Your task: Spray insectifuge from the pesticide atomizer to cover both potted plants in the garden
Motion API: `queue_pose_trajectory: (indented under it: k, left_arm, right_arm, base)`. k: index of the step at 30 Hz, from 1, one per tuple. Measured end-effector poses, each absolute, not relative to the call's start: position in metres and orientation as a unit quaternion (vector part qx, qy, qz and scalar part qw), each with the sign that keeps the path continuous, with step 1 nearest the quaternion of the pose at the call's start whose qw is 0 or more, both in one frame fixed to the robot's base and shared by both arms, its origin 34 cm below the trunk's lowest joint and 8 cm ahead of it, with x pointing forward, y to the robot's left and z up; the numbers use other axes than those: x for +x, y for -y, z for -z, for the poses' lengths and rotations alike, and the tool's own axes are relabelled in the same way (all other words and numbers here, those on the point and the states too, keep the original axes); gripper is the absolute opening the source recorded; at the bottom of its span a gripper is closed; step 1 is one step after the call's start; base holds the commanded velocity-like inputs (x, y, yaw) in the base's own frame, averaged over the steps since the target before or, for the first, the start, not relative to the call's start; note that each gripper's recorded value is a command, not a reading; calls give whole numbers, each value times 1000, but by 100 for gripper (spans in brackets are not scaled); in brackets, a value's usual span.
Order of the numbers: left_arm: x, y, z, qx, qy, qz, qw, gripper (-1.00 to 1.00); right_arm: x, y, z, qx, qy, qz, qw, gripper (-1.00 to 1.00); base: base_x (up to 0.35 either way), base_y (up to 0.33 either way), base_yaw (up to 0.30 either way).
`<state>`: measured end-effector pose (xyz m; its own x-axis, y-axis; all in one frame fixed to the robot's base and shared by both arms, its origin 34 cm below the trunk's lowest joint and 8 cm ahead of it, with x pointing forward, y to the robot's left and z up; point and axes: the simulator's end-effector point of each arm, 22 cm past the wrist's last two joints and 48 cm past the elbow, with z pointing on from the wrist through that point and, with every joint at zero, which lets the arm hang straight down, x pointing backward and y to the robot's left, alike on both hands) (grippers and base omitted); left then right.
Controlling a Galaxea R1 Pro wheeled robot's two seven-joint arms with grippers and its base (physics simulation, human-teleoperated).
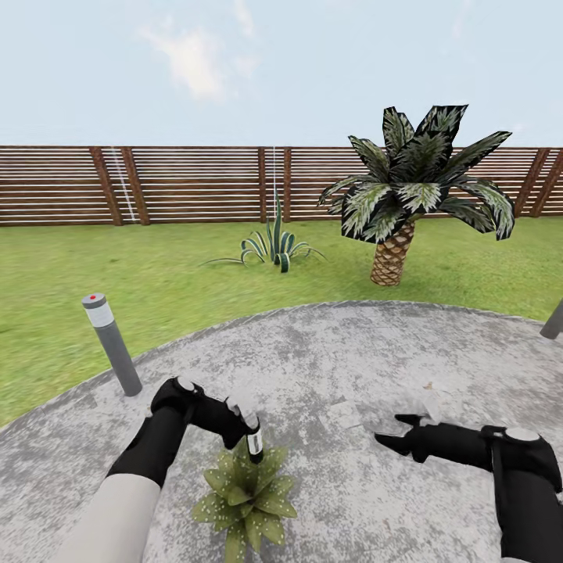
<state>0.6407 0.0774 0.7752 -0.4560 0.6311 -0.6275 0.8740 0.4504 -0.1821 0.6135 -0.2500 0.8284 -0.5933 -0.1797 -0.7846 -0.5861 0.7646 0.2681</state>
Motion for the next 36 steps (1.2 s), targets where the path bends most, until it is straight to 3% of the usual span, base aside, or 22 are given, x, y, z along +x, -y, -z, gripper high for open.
queue_pose_trajectory:
  k: [7, 12, 18, 33, 36]
  left_arm:
    - [642, -97, -776, 427, -830, 230, 276, -100]
    - [664, -142, -760, 355, -866, 161, 314, -100]
    - [661, -179, -731, 287, -905, 96, 299, -100]
    - [667, -202, -723, 253, -918, 53, 300, -100]
    - [676, -246, -721, 201, -929, -2, 311, -100]
  right_arm:
    - [601, 337, -824, -152, -856, -200, 453, 100]
    - [590, 384, -815, -74, -866, -161, 468, 100]
    - [596, 472, -794, 39, -884, 11, 465, 100]
    - [593, 483, -786, 66, -888, 28, 454, 100]
    - [593, 482, -786, 66, -888, 27, 454, 100]
  base:
    - [0, 0, 0]
    - [0, 0, 0]
    - [0, 0, 0]
    - [0, 0, 0]
    - [0, 0, 0]
